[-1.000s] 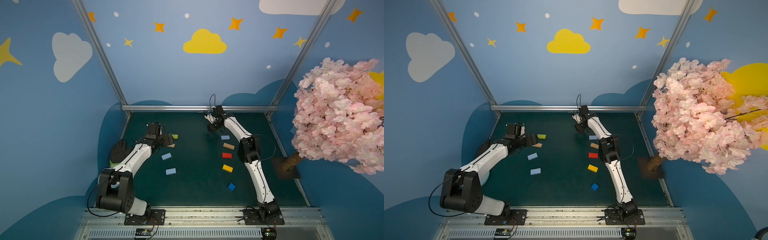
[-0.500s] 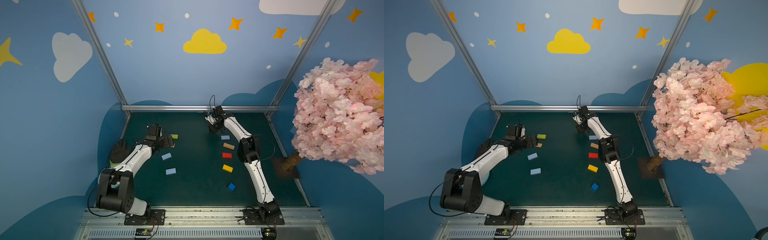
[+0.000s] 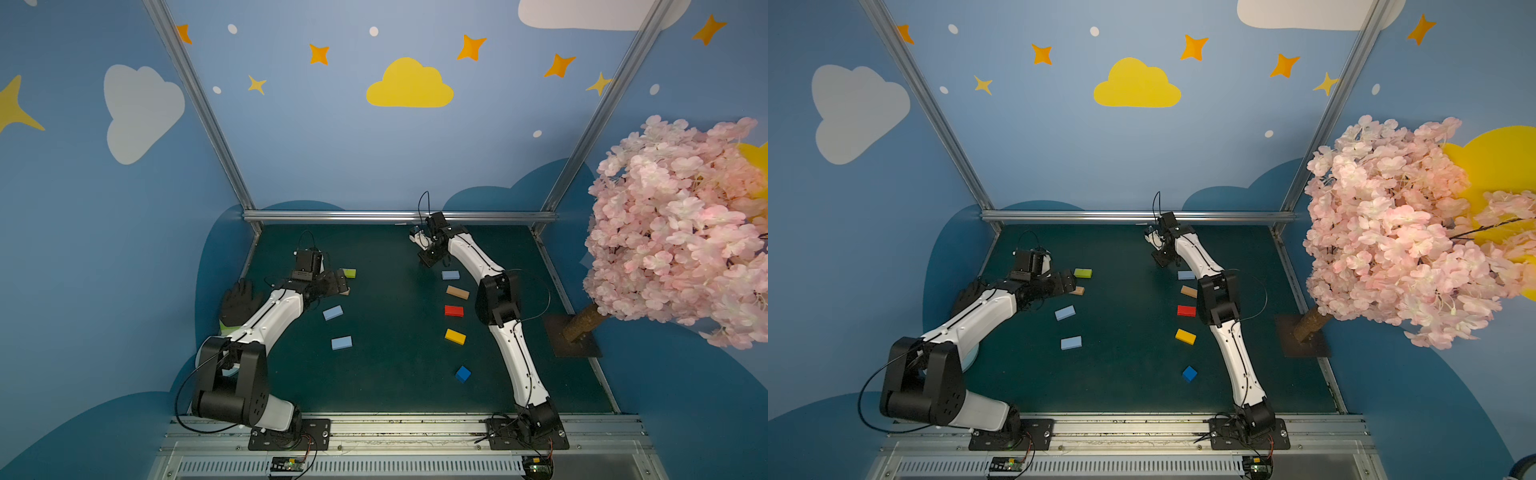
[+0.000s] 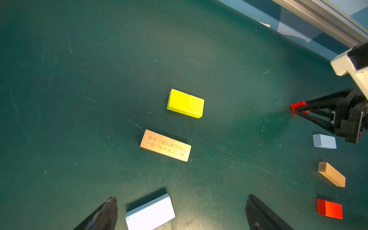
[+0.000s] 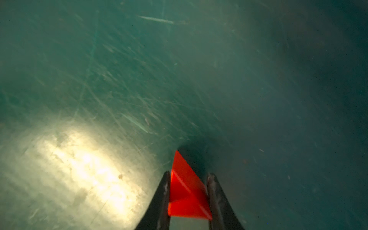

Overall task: Assemble a heart with building blocks
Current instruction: Pick up the building block from the center of the board, then assemble the building block at the center of the board, then pick up the building block from the center of the board.

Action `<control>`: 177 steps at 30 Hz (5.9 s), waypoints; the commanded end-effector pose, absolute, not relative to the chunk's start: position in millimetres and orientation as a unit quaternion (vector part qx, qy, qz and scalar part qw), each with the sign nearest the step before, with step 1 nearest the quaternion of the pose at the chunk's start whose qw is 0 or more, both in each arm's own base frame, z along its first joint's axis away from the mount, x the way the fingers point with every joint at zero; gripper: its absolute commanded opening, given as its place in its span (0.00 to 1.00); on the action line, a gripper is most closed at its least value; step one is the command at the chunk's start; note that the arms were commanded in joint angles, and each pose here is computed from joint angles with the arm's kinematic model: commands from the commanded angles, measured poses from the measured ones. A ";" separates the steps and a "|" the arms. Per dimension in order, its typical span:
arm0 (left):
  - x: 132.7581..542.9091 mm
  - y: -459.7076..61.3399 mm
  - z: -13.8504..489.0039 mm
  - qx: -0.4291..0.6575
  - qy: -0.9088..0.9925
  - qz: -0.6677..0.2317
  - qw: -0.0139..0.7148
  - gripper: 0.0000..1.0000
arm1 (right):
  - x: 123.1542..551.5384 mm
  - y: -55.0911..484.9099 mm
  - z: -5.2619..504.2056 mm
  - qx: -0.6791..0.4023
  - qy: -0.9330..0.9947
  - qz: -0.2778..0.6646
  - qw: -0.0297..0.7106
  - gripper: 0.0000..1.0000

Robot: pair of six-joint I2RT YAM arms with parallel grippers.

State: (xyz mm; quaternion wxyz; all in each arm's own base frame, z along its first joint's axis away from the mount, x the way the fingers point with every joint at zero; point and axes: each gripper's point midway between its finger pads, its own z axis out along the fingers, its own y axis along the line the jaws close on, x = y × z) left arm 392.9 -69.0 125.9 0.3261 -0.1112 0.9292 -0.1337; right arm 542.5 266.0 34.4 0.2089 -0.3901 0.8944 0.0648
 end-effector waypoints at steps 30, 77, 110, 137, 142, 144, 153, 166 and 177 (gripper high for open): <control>396.5 -73.9 115.8 -0.100 0.932 -0.143 0.318 1.00 | 462.2 343.5 51.0 -0.489 0.850 0.090 0.174 0.00; 385.3 -72.3 108.8 -0.105 0.934 -0.143 0.310 1.00 | 430.4 343.7 15.2 -0.474 0.867 0.104 0.115 0.93; 486.6 -101.1 71.5 -0.374 0.912 -0.149 0.082 0.80 | 485.3 148.1 161.0 0.373 0.893 0.251 0.013 0.60; 510.7 -101.4 29.6 -0.525 0.843 -0.121 -0.003 0.70 | 471.3 141.7 47.8 0.545 0.803 0.190 -0.148 0.64; 510.4 -94.0 36.5 -0.529 0.842 -0.106 0.005 0.68 | 471.4 140.9 39.1 0.550 0.799 0.187 -0.157 0.66; 510.5 -91.5 36.9 -0.530 0.842 -0.103 0.007 0.68 | 471.8 141.1 36.8 0.551 0.798 0.186 -0.159 0.66; 510.7 -86.3 30.8 -0.535 0.839 -0.097 0.004 0.67 | 477.7 140.6 29.3 0.561 0.792 0.181 -0.155 0.65; 513.7 -86.1 24.0 -0.537 0.838 -0.093 0.002 0.67 | 491.2 138.8 22.1 0.575 0.783 0.187 -0.145 0.64; 508.4 -76.2 21.9 -0.539 0.840 -0.071 -0.001 0.61 | 492.6 132.7 16.0 0.583 0.781 0.174 -0.143 0.58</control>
